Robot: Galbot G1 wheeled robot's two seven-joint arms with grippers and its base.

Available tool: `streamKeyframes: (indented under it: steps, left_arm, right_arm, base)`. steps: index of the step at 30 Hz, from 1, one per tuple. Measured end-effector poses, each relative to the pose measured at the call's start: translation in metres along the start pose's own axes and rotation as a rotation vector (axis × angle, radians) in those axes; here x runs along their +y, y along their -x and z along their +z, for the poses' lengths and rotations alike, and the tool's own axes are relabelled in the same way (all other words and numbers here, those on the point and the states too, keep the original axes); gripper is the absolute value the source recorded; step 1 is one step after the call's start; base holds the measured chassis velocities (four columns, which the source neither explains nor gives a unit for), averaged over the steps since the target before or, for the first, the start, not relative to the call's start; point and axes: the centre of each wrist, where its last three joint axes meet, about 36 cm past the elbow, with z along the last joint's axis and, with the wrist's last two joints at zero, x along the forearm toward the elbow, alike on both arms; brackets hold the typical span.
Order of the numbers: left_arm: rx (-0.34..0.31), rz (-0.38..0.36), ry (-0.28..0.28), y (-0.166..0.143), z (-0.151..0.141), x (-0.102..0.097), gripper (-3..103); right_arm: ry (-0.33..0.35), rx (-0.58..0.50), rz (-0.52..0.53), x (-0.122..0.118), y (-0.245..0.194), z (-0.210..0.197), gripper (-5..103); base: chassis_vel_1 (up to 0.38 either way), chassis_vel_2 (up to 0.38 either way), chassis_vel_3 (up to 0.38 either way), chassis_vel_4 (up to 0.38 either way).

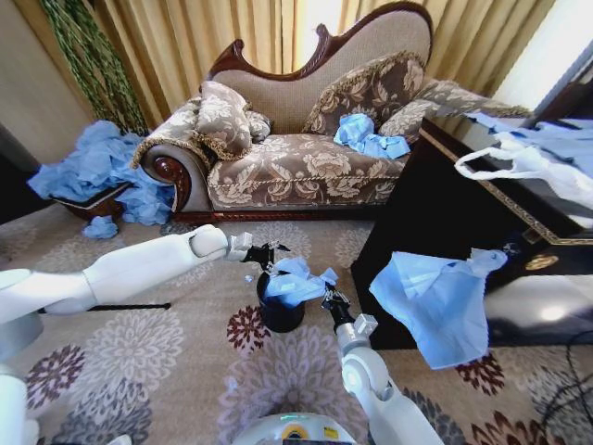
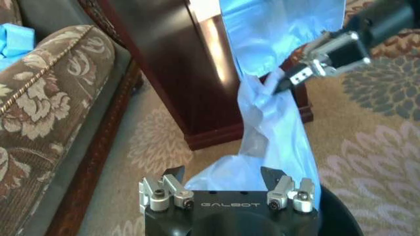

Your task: Place a garbage bag over the trash bin.

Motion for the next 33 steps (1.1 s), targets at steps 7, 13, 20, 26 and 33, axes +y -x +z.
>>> streamKeyframes:
  steps: [7,13,20,26,33]
  left_arm:
    - [-0.018,-0.005,-0.017,0.006,-0.008,0.014,80]
    - [-0.001,0.039,0.004,0.01,-0.004,0.011,81]
    - [0.022,0.118,0.041,-0.012,0.005,0.001,80]
    - [0.046,0.132,0.1,-0.004,0.017,-0.005,80]
    - [0.049,0.117,0.079,0.008,0.026,0.0,70]
  right_arm:
    - [-0.009,0.011,-0.018,0.006,-0.008,0.013,0]
    - [-0.003,0.016,-0.021,0.009,-0.012,0.019,0]
    - [-0.007,0.013,-0.015,0.008,-0.011,0.024,0]
    - [-0.004,0.016,-0.019,0.01,-0.012,0.026,0]
    - [-0.006,0.02,-0.023,0.011,-0.017,0.029,0]
  base:
    - [0.0,0.0,0.0,0.0]
    - [0.0,0.0,0.0,0.0]
    - [0.0,0.0,0.0,0.0]
    - [0.0,0.0,0.0,0.0]
    - [0.0,0.0,0.0,0.0]
